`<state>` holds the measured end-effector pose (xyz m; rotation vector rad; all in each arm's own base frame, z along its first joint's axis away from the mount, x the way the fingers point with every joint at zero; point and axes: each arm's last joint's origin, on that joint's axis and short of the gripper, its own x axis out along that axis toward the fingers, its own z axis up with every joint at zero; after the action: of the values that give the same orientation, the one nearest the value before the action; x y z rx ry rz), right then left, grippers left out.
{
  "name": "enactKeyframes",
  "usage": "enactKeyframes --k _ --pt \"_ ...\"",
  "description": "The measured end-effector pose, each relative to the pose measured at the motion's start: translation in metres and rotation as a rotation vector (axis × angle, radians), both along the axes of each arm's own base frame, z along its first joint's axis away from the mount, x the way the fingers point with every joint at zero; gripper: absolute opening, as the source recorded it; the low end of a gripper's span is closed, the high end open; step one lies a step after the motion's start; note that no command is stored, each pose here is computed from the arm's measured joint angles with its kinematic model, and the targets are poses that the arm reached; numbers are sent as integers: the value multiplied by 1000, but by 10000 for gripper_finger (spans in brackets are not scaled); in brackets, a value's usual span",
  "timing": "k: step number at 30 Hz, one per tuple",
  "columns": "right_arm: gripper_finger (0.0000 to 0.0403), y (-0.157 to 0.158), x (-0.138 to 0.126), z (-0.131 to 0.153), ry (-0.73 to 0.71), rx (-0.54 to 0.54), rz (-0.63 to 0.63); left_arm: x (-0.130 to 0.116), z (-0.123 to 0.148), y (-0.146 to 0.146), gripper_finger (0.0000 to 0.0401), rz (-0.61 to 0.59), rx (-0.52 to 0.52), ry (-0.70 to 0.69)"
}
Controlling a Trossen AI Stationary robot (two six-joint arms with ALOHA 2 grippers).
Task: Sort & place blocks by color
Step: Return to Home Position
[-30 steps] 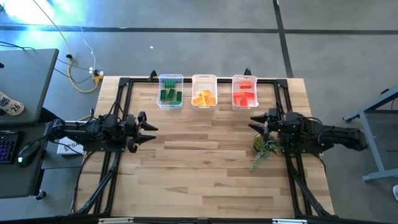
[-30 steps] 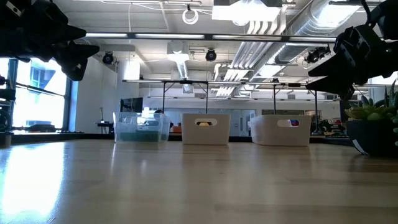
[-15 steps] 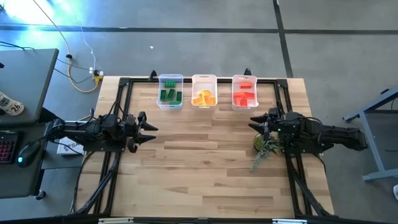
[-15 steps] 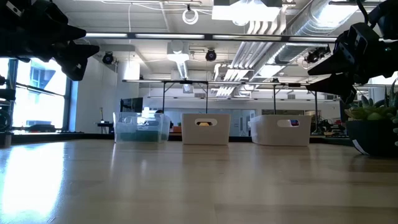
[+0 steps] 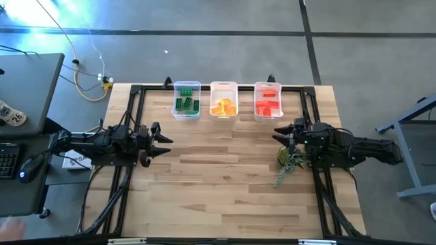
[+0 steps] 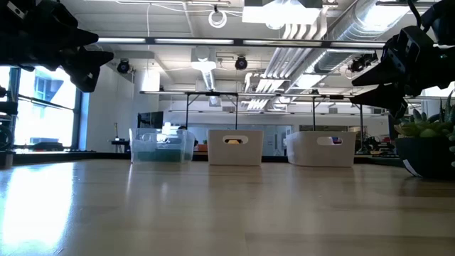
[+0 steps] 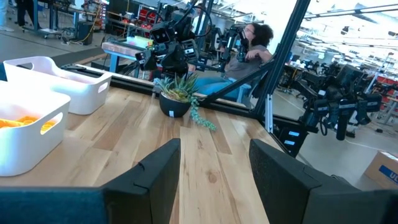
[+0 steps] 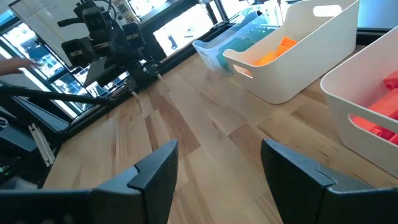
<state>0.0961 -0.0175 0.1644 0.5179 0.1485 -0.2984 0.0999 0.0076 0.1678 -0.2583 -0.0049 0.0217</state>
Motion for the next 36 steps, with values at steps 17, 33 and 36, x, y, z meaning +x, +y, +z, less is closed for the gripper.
enactKeyframes --k 17,33,36 --pt "215 0 0 0 0 0 0 0 0 -2 181 -16 0 0" --pt "215 0 0 0 0 0 -1 0 0 -1 181 -15 0 0" --pt "215 0 0 0 1 0 -1 0 0 -1 181 -15 0 0"
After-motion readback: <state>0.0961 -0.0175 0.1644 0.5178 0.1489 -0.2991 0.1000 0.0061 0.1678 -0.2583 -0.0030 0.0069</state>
